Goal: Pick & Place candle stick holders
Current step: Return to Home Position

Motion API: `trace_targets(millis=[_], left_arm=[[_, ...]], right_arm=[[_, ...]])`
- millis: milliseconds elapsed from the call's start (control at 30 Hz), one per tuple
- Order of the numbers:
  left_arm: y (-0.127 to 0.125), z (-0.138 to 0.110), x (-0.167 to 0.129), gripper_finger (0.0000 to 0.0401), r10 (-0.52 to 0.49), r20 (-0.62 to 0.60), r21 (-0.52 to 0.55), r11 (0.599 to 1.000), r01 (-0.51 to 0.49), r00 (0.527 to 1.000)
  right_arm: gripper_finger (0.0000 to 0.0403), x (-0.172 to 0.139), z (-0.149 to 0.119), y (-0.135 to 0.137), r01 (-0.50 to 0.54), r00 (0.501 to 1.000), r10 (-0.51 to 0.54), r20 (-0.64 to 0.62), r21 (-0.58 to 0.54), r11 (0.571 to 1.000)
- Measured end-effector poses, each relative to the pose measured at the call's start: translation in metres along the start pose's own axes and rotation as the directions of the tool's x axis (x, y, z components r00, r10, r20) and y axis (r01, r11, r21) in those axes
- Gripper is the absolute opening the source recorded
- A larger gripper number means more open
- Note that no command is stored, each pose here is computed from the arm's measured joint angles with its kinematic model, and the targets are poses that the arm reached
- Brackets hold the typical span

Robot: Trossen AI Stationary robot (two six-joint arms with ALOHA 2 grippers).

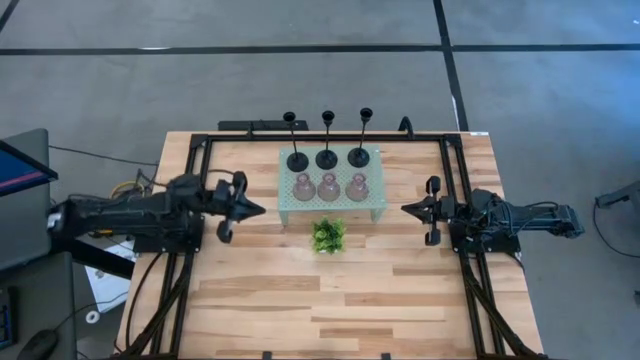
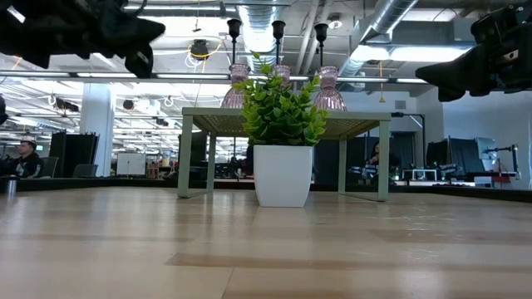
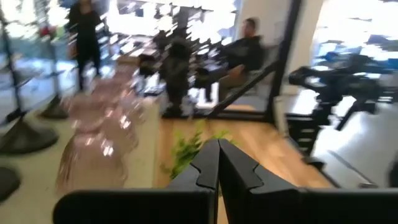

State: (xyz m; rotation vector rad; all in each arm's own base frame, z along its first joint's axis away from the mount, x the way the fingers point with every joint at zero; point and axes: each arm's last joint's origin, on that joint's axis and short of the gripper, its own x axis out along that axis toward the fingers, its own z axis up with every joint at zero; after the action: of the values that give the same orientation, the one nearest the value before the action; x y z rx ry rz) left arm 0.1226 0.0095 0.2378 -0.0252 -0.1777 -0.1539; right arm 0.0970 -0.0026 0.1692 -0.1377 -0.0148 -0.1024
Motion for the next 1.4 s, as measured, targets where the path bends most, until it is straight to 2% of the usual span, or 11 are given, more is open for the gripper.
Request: trace_targets(millis=[100, 167, 400, 733, 1167, 1400], left_arm=[[0.004, 0.007, -0.009, 0.0005, -0.068, 0.039, 0.046, 0.997, 0.067, 0.997], [0.006, 0.012, -0.016, 0.0005, -0.071, 0.067, 0.072, 0.995, 0.066, 0.995], [0.007, 0.011, -0.037, 0.0005, 0.009, 0.045, 0.084, 0.996, -0.013, 0.999], [-0.002, 0.018, -0.051, 0.0005, 0.004, 0.157, 0.194, 0.980, -0.034, 0.988], [-0.001, 0.020, -0.048, 0.0005, 0.000, 0.164, 0.119, 0.993, -0.020, 0.987], [-0.004, 0.028, -0.053, 0.0005, 0.006, 0.221, 0.097, 0.995, -0.028, 0.975]], right_arm=[[0.0000, 0.000, 0.000, 0.000, 0.000, 1.000, 0.000, 0.000, 0.000, 1.000], [0.0000, 0.000, 0.000, 0.000, 0.000, 1.000, 0.000, -0.001, 0.000, 1.000], [0.0000, 0.000, 0.000, 0.000, -0.001, 1.000, 0.001, -0.001, 0.000, 1.000], [0.0000, 0.000, 0.000, 0.000, -0.001, 1.000, 0.001, -0.002, 0.000, 1.000], [0.0000, 0.000, 0.000, 0.000, -0.002, 1.000, 0.002, -0.004, 0.000, 1.000], [0.0000, 0.000, 0.000, 0.000, -0.001, 1.000, 0.001, -0.004, 0.000, 1.000]])
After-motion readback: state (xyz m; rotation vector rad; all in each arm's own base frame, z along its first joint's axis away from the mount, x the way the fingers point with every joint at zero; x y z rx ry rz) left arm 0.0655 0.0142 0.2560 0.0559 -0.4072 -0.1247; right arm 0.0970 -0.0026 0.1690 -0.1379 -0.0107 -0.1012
